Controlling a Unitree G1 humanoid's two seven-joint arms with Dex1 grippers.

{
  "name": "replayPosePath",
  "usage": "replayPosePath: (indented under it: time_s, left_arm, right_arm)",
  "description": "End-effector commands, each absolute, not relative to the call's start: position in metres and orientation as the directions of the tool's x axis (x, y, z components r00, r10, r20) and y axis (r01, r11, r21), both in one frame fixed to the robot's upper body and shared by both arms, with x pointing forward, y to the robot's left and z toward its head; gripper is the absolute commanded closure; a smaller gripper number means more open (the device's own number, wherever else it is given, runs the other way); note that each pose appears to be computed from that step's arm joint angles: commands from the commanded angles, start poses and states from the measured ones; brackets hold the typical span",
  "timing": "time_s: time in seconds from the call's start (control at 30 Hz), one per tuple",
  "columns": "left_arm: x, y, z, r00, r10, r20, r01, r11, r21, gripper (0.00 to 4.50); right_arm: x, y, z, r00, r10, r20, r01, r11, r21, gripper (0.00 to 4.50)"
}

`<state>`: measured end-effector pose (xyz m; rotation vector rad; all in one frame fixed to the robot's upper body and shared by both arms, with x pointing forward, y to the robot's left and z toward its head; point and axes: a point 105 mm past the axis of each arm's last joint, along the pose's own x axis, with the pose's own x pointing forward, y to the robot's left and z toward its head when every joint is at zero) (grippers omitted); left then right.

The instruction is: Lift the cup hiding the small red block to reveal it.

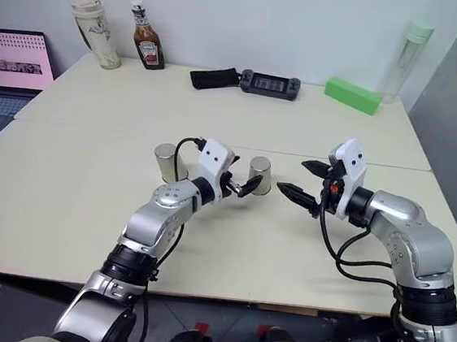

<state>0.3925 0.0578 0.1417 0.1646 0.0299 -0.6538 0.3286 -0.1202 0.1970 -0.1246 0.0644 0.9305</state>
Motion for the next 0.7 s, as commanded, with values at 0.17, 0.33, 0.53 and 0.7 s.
replayPosePath:
  time_s: [0.17, 0.33, 0.53, 0.7]
  left_arm:
    - [0.401, 0.049, 0.153, 0.787, -0.616, -0.039, 0.612, 0.772, 0.172, 0.0]
    - [0.405, 0.037, 0.152, 0.769, -0.638, -0.033, 0.633, 0.755, 0.174, 0.0]
    - [0.42, 0.04, 0.148, 0.808, -0.588, -0.045, 0.587, 0.794, 0.157, 0.0]
    - [0.422, 0.033, 0.146, 0.793, -0.608, -0.043, 0.607, 0.782, 0.141, 0.3]
  right_arm:
    - [0.324, -0.122, 0.209, 0.604, 0.794, -0.074, -0.795, 0.594, -0.123, 0.03]
    - [0.324, -0.122, 0.209, 0.605, 0.793, -0.076, -0.795, 0.594, -0.124, 0.03]
    - [0.323, -0.123, 0.206, 0.607, 0.79, -0.081, -0.793, 0.597, -0.119, 0.03]
    - [0.323, -0.122, 0.207, 0.609, 0.79, -0.075, -0.792, 0.599, -0.12, 0.0]
